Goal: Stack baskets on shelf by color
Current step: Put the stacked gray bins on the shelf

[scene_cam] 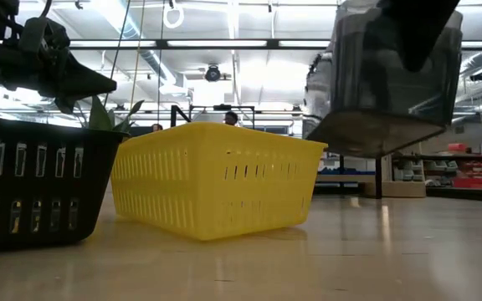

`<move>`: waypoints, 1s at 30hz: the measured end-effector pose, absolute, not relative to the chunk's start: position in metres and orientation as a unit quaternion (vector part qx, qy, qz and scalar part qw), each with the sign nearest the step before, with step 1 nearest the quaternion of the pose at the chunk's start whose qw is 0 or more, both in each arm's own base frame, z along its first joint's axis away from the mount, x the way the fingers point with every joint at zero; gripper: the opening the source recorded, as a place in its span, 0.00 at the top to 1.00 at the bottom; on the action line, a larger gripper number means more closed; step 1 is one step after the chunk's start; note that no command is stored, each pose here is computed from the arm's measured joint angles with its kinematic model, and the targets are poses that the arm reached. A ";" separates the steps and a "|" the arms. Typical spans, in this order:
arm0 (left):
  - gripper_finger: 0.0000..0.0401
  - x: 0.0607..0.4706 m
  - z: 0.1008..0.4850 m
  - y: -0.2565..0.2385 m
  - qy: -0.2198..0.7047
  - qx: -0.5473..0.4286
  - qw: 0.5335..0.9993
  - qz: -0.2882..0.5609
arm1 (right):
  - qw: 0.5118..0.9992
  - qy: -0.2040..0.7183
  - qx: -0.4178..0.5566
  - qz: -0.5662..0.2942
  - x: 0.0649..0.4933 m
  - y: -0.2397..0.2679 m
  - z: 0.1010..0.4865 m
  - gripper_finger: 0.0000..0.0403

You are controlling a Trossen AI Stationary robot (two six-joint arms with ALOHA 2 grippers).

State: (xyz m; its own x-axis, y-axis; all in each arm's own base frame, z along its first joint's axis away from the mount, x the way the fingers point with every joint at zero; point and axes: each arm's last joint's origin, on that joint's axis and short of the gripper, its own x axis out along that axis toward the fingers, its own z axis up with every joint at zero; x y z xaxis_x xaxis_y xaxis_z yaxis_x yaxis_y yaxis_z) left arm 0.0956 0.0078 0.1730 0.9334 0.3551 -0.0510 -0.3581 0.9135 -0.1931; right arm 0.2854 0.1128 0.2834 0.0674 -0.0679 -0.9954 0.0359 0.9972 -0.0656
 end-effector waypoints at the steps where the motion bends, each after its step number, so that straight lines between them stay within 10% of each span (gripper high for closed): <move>1: 0.93 0.096 0.173 0.008 0.009 -0.100 0.978 0.183 | 0.730 0.682 -0.012 -0.035 0.287 0.113 0.285 0.96; 30: 0.91 0.096 0.172 0.008 0.014 -0.098 0.978 0.183 | 0.751 0.660 -0.027 -0.028 0.303 0.086 0.301 0.96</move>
